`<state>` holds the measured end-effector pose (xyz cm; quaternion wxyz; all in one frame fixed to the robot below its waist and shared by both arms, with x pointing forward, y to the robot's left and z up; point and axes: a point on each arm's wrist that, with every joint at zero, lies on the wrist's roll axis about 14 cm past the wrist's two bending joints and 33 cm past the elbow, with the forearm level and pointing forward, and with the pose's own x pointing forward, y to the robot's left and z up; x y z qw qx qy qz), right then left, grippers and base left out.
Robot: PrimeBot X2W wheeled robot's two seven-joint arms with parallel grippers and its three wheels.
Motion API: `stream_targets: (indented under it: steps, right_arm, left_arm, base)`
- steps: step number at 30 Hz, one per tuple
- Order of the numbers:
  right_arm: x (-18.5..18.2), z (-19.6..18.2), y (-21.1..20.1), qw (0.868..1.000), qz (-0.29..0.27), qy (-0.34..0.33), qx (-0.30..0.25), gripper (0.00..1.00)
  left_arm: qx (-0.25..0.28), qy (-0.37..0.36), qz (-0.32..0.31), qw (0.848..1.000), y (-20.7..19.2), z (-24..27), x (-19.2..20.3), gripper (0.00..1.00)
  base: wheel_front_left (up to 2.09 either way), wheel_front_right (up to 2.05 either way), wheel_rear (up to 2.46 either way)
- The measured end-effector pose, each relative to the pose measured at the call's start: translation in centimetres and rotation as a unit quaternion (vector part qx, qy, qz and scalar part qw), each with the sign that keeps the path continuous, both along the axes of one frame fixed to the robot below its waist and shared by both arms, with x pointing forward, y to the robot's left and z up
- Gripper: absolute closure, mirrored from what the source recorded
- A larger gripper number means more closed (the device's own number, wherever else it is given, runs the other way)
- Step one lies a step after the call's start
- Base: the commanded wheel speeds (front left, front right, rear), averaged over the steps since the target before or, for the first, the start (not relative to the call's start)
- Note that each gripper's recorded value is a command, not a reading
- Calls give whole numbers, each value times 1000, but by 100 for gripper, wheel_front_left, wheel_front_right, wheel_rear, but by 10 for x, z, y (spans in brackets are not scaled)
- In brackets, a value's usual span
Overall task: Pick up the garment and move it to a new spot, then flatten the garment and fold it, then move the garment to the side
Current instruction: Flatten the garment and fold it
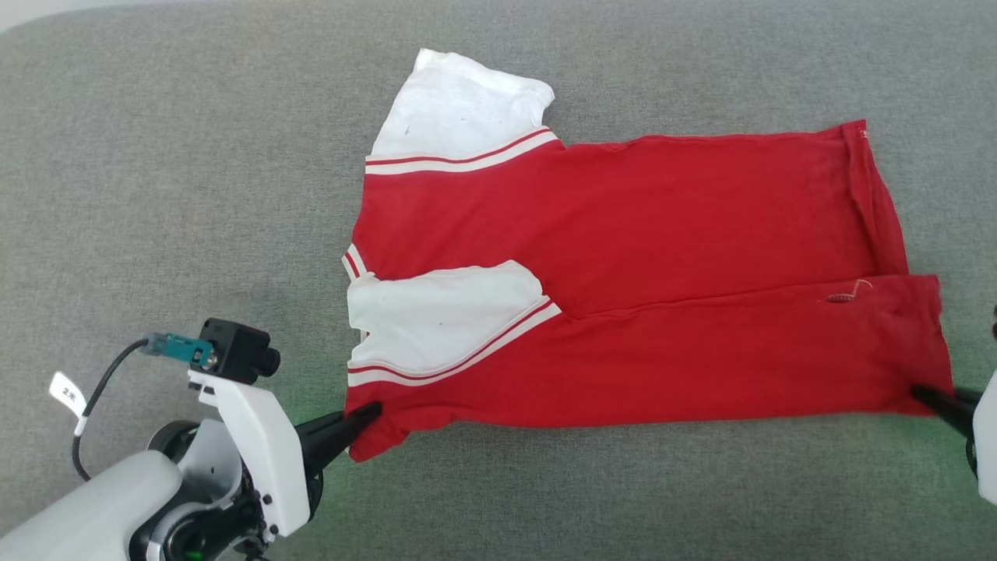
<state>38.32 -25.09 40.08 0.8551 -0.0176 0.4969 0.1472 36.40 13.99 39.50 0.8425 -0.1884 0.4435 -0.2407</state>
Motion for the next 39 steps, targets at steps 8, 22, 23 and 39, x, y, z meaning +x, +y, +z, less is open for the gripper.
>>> stream_targets:
  steps: [8, 22, 23, 39]
  right_arm:
    - [40, 39, 1, 985, -44, -167, 14, 0]
    - [83, 99, 18, 882, -124, -450, 62, 0]
    - [82, 97, 17, 880, -131, -453, 64, 0]
    - [60, 65, -15, 885, -183, -426, 35, 0]
  left_arm:
    - [-5, -71, 29, 997, 4, 22, 22, 0]
    - [60, -294, 116, 947, 32, 84, 188, 0]
    - [66, -296, 111, 947, 28, 84, 201, 0]
    - [193, -26, -37, 980, -25, -9, 272, 0]
  base:
    - [0, 0, 0]
    - [0, 0, 0]
    - [0, 0, 0]
    - [0, 0, 0]
